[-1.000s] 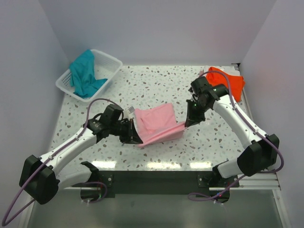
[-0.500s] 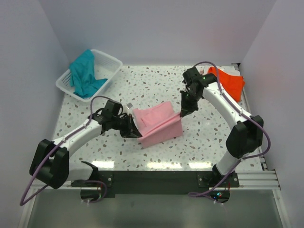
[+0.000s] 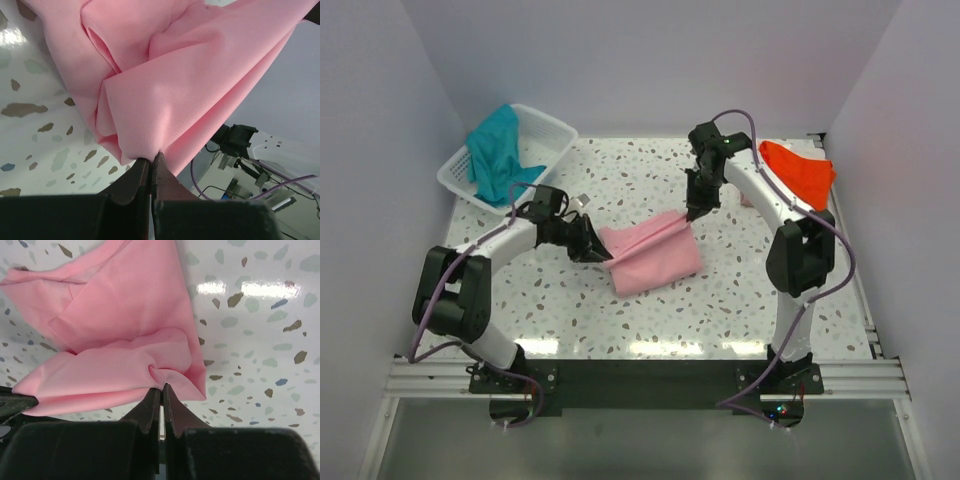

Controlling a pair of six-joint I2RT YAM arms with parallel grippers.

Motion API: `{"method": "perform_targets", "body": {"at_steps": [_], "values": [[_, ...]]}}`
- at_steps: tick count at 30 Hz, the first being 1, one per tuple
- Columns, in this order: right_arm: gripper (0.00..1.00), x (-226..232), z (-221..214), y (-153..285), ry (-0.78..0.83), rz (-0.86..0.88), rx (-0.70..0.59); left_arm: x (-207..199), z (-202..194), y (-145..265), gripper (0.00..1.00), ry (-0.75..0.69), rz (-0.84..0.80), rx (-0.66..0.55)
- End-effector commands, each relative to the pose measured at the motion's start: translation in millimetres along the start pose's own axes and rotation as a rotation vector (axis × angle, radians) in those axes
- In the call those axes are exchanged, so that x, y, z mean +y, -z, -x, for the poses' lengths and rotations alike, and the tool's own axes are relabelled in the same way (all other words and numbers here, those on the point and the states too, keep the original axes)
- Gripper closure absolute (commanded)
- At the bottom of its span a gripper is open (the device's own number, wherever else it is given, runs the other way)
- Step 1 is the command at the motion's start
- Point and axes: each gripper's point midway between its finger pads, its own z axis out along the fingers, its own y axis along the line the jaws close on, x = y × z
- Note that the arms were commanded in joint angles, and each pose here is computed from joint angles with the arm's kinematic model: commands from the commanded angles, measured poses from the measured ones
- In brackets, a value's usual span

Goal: Fold and stack the t-shirts
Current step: Fold the tshirt

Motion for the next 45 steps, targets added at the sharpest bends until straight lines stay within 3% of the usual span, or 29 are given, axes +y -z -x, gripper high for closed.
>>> {"method": "perform_targets", "body": {"at_steps": [1,4,5,6,7,8,9,11,14,16,24,34,45], "values": [[1.0,-14.8,45.3,6.9,-0.003,-0.056,-0.121,0.7,20.2,5.4,1.0,0.002,-0.037,0.0],[1.0,-17.5,60.2,-8.9,-0.015,-0.065,-0.113,4.1,41.9,1.1,0.98,0.013,-0.038,-0.013],[1.0,-17.3,63.7,-12.7,-0.015,-0.066,-0.113,4.7,53.9,-2.8,0.78,0.014,-0.039,-0.024],[1.0,-19.2,66.0,-24.9,-0.02,-0.071,-0.094,4.8,61.0,-3.7,0.65,0.017,-0.038,-0.034],[0.81,-16.1,74.0,-24.4,-0.02,-0.058,-0.11,7.3,70.7,-3.8,0.51,0.02,-0.025,-0.059],[0.68,-13.8,78.2,-26.0,-0.02,-0.04,-0.112,2.0,85.2,-2.0,0.38,0.006,-0.028,-0.096],[0.52,-11.3,82.7,-28.4,-0.013,-0.027,-0.118,4.0,93.1,-2.8,0.16,0.015,-0.018,-0.114],[0.25,-0.7,96.7,-26.6,0.0,0.038,-0.147,-1.8,115.5,3.5,0.0,-0.003,-0.008,-0.193],[0.15,3.6,107.8,-17.8,0.001,0.104,-0.19,-7.4,129.9,10.8,0.0,-0.028,0.017,-0.257],[0.15,-1.5,108.9,-14.1,-0.001,0.126,-0.215,-7.9,130.4,11.9,0.0,-0.039,0.024,-0.264],[0.15,-23.4,81.8,-10.5,0.054,0.171,-0.212,-2.0,106.3,-1.7,0.0,-0.113,0.112,-0.21],[0.18,-32.1,61.0,-26.7,0.081,0.243,-0.209,-29.0,105.1,-14.3,0.0,-0.169,0.107,-0.269],[0.23,-24.1,77.9,-67.3,0.104,0.299,-0.186,-39.3,116.6,-25.3,0.14,-0.149,0.075,-0.296]]}}
